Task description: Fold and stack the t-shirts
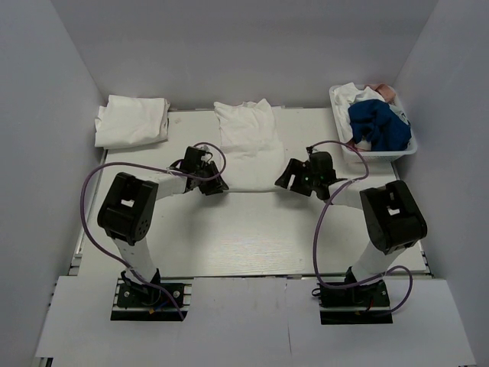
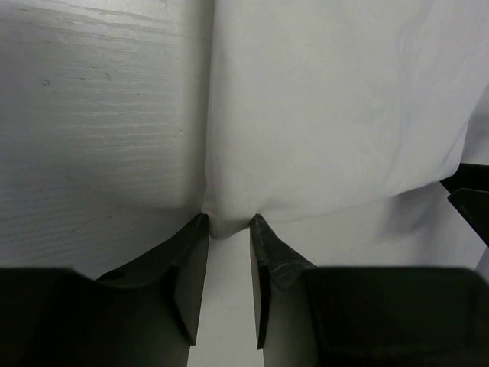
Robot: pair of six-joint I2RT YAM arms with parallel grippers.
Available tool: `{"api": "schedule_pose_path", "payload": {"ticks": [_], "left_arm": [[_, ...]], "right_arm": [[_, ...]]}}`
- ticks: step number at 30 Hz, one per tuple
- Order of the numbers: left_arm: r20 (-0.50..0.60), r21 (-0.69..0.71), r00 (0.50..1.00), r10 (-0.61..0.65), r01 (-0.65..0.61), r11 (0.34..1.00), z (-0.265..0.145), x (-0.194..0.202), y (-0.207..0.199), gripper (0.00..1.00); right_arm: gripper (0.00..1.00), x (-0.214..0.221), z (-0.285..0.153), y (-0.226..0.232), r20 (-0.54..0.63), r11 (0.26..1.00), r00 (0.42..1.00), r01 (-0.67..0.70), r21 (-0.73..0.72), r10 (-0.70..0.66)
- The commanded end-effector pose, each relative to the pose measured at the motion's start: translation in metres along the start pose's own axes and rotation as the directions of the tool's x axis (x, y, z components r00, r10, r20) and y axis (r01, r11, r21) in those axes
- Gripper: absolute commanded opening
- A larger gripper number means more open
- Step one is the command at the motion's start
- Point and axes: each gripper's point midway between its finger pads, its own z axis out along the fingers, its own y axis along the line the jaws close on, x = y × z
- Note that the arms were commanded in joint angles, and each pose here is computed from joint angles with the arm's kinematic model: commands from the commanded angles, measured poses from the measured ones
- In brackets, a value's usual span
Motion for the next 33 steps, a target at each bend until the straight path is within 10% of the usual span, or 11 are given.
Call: {"api": "schedule_pose_path", "payload": {"ticks": [1, 5, 10, 33], "left_arm": [[-0.026, -0.121, 0.999, -0.037, 0.033, 0.992, 0.006, 0.009, 0.027, 0.38], [-0.036, -0.149, 0.998, -0.052, 0.046, 0.988, 0.013, 0.008, 0.031, 0.26], [-0.037, -0.150, 0.998, -0.053, 0.047, 0.988, 0.012, 0.007, 0.030, 0.00], [0.097, 0.210, 0.982, 0.165, -0.182, 0.961, -0.160, 0.058, -0.056, 0.00]], "right_arm": [[0.77, 0.016, 0.013, -0.018, -0.051, 0.998, 0.997, -0.050, 0.046, 0.053], [0.57, 0.008, 0.021, -0.014, -0.058, 0.998, 0.996, -0.062, 0.029, 0.064], [0.00, 0.013, 0.013, -0.014, -0.059, 0.997, 0.996, -0.072, 0.027, 0.073], [0.00, 0.026, -0.157, 0.069, 0.044, 0.978, 0.993, 0.111, -0.175, -0.105]]}}
